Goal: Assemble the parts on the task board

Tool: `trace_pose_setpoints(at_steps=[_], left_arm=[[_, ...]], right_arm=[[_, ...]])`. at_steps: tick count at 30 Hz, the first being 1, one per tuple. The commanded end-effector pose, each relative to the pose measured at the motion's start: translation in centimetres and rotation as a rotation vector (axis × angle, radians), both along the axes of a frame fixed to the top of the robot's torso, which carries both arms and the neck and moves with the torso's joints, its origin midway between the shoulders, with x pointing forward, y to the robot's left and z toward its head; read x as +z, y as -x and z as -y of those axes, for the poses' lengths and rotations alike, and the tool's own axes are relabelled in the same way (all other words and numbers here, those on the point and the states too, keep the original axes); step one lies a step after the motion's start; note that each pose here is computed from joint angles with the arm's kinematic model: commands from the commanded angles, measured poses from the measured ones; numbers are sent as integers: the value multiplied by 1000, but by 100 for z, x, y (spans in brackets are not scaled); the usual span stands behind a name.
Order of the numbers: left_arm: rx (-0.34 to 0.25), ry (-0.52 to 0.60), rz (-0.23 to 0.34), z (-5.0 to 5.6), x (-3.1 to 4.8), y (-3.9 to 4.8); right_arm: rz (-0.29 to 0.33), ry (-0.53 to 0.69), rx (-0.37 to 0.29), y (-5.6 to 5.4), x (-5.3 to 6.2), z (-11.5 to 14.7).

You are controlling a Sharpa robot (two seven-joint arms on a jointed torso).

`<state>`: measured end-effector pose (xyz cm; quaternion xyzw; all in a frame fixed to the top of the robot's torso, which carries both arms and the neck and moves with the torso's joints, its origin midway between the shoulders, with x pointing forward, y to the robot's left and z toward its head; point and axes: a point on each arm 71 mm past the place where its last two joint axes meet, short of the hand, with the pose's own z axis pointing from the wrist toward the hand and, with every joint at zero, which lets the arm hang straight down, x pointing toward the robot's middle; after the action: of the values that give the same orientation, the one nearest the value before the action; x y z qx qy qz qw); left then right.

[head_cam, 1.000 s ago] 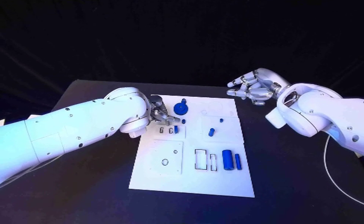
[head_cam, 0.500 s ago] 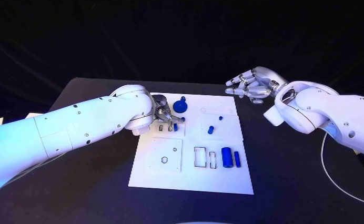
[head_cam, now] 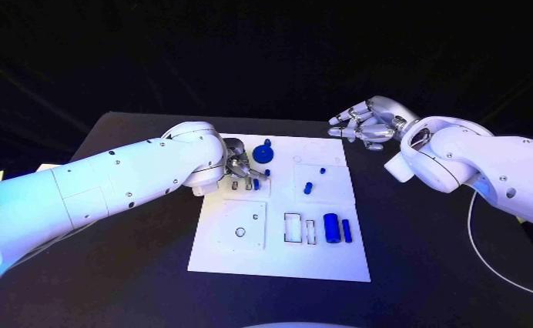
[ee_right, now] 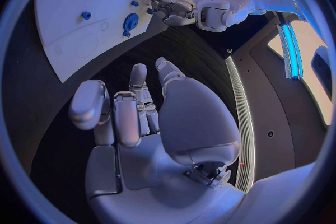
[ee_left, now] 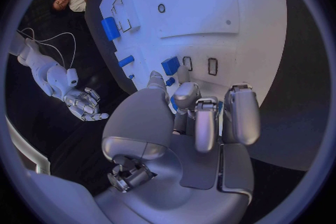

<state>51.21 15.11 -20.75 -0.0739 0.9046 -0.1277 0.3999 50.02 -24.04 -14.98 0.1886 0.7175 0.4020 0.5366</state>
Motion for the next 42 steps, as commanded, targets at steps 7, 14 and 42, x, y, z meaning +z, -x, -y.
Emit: trace_pose_setpoints(at_steps=[7,14,42], left_arm=[[-27,-12,-18,50,-6,5],[-26,0,-28,63,-10,13],[-38,-6,-68,70,-49,0]], right_arm=[[-9,9,20,1,-14,-27],[-12,11,23,-1,-21,-38],[-21,15,39,-1,-43,-69]])
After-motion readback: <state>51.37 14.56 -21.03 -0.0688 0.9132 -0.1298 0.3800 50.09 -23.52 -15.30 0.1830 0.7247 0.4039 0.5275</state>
